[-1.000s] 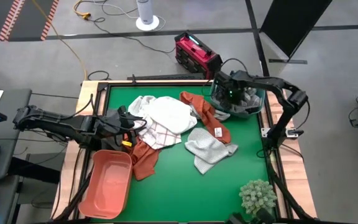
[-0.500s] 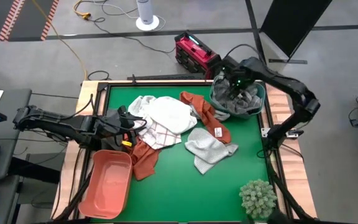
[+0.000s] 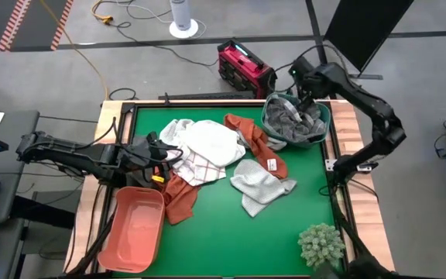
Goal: Sort towels by color in basket
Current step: Put the gray patterned towel into the green bin
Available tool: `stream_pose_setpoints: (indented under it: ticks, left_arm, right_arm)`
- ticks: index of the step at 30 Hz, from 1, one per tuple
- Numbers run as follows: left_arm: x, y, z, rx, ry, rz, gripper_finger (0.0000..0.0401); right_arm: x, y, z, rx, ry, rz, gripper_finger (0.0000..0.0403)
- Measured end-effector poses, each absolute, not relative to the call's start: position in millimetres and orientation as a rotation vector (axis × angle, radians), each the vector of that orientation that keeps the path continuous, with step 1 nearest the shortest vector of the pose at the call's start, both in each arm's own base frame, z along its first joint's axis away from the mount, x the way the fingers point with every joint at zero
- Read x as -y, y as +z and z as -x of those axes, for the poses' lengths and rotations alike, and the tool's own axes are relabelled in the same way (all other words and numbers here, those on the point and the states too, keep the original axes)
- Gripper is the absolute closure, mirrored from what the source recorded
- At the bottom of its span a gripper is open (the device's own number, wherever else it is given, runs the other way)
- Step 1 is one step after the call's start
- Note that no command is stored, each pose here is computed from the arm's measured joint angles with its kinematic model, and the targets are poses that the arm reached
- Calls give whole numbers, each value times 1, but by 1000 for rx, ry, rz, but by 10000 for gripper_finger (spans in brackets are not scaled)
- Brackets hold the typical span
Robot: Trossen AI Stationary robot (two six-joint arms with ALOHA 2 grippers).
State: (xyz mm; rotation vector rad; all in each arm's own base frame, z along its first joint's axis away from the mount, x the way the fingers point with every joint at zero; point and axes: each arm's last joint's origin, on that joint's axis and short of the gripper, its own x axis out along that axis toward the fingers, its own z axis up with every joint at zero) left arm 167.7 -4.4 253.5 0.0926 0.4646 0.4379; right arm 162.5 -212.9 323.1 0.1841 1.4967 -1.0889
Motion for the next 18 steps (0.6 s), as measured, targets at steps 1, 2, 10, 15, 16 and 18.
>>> stream_pose_setpoints:
  ticks: [1,2,10,15,16,18]
  left_arm:
    - [4,253,-167,-470,438,-95,191]
    - [4,253,-167,-475,438,-96,191]
    - [4,252,-167,-481,437,-101,191]
    - [4,250,-166,-508,437,-111,191]
    - [4,250,-165,-512,437,-112,191]
    - [4,249,-165,-519,437,-114,191]
  right_arm:
    - [212,319,-164,-1567,-1029,-159,148]
    - [211,315,-167,-1628,-983,-118,148]
    - [195,299,-192,-1783,-803,370,153]
    - [194,284,-197,-1800,-735,455,176]
    - [194,280,-196,-1814,-720,459,185]
    - [193,270,-195,-1828,-709,461,211]
